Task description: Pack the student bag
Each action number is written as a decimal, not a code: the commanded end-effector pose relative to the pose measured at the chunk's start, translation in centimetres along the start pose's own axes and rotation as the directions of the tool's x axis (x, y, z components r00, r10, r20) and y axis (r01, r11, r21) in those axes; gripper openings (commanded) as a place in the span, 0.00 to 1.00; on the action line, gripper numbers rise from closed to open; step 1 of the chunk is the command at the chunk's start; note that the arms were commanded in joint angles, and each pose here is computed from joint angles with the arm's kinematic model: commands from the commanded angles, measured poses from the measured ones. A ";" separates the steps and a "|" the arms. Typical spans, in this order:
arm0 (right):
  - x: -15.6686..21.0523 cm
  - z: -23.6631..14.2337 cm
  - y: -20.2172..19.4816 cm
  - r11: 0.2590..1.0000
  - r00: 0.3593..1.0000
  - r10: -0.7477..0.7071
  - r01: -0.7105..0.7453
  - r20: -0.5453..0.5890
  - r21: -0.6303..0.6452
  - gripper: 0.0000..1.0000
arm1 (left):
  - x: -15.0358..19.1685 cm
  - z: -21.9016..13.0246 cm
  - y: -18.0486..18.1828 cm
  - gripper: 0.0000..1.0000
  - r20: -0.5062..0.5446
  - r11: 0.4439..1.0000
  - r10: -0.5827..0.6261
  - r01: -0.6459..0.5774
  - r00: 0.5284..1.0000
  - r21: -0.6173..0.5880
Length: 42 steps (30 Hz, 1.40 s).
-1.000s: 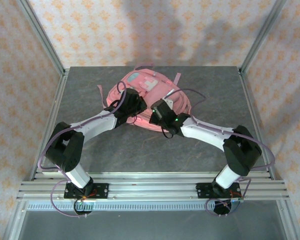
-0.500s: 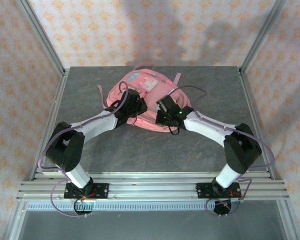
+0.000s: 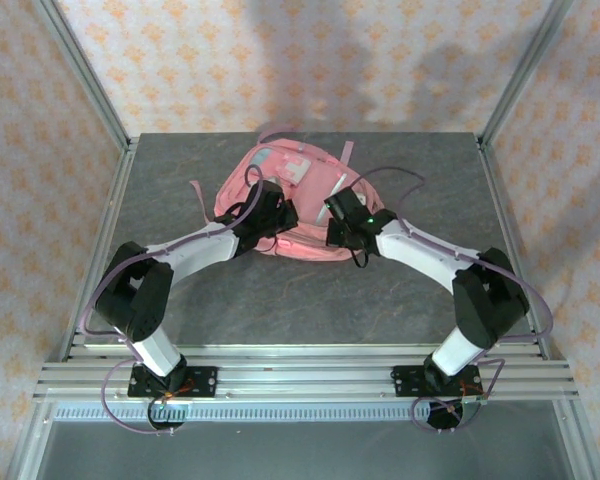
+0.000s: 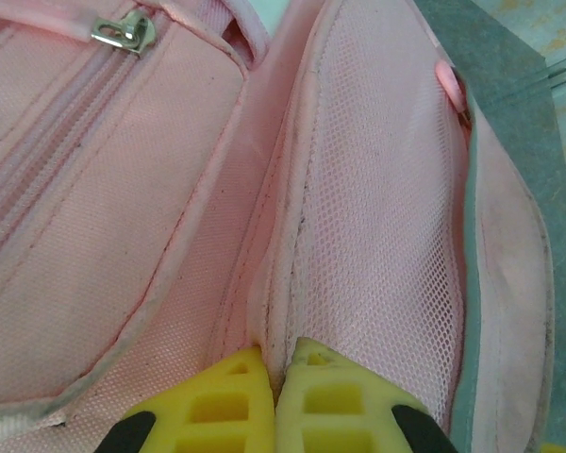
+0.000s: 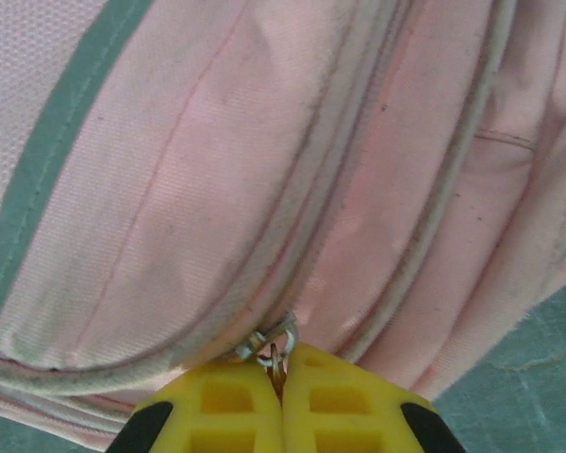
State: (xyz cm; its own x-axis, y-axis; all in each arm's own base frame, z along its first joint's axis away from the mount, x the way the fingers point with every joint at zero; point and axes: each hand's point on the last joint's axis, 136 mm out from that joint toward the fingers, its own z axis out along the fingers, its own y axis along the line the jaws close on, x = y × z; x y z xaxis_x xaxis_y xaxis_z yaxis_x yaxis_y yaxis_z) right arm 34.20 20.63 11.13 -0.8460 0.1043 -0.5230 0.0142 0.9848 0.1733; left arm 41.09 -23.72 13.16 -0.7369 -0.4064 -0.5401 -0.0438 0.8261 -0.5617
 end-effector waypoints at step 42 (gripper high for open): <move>4.6 -0.8 12.5 0.915 0.997 -0.075 0.062 -0.016 -0.399 0.00 | 2.9 -2.0 0.4 0.31 0.019 1.000 0.007 -0.008 1.000 0.013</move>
State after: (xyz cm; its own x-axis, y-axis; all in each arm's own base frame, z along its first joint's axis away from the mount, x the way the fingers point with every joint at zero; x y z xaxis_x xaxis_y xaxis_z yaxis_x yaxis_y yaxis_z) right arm 29.55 32.74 10.83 -0.8649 0.0025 -0.5019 -0.2493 0.8657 0.4340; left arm 36.77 -23.31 12.80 -0.7407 -0.3847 -0.5508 -0.0227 0.8337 -0.5518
